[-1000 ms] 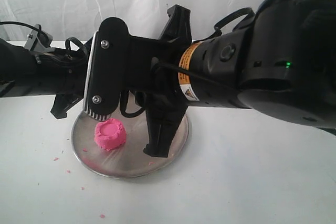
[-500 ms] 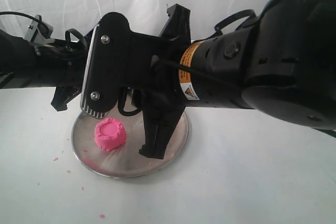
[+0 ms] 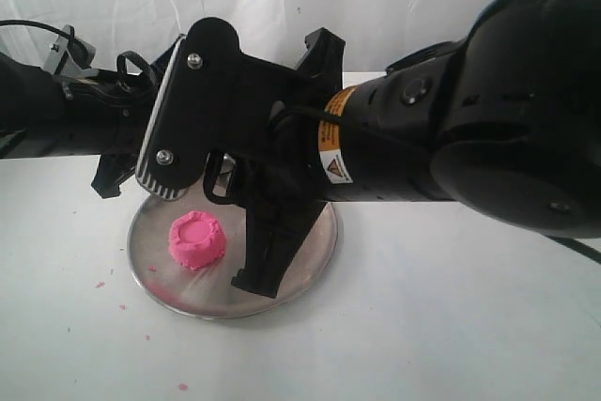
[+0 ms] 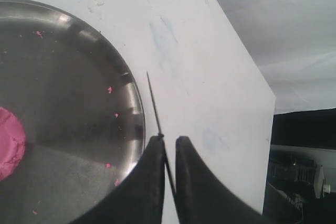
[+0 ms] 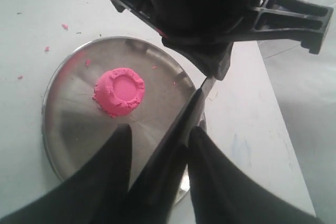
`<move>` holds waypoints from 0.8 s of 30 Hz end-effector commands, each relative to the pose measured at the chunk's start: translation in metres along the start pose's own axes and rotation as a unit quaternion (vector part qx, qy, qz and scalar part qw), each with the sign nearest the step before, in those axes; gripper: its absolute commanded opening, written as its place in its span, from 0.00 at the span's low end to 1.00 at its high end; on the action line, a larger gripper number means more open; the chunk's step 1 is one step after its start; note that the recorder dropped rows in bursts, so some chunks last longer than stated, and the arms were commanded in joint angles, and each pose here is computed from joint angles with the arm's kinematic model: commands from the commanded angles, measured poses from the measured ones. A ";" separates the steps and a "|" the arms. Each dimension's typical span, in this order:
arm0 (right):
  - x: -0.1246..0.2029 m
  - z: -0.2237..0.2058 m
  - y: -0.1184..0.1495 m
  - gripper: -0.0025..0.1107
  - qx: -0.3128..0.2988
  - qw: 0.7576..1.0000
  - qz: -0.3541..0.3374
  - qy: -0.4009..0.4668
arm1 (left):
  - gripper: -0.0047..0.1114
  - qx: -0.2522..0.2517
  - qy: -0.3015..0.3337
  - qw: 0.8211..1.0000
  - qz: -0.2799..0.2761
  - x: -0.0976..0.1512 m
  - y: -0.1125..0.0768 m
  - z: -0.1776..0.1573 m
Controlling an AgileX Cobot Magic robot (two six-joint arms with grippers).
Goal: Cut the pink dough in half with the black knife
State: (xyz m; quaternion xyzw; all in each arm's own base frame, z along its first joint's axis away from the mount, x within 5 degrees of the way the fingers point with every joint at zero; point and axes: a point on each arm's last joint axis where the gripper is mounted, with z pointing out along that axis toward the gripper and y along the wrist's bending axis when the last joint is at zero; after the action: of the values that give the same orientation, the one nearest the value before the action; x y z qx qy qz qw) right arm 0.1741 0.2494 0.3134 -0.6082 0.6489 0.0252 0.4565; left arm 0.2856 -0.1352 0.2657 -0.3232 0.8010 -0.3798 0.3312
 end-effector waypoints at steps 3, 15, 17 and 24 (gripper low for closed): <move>0.010 0.005 0.010 0.02 -0.029 0.996 0.066 0.044 | 0.04 0.026 -0.014 0.999 0.030 -0.003 -0.014 -0.007; 0.013 0.005 0.011 0.02 -0.030 0.991 0.115 0.065 | 0.04 0.011 0.010 0.999 0.040 0.002 -0.010 -0.004; 0.012 0.005 0.011 0.02 -0.029 0.991 0.116 0.061 | 0.04 0.010 0.012 0.999 0.040 0.002 -0.010 -0.004; 0.016 0.004 0.012 0.02 -0.031 0.982 0.166 0.082 | 0.04 0.010 0.012 0.999 0.040 0.002 -0.010 -0.004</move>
State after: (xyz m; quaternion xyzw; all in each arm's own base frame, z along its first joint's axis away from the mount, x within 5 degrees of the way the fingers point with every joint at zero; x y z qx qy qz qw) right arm 0.1721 0.2458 0.3084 -0.5287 0.7341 0.0695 0.4205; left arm 0.2856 -0.1377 0.2637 -0.3026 0.8160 -0.3716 0.3232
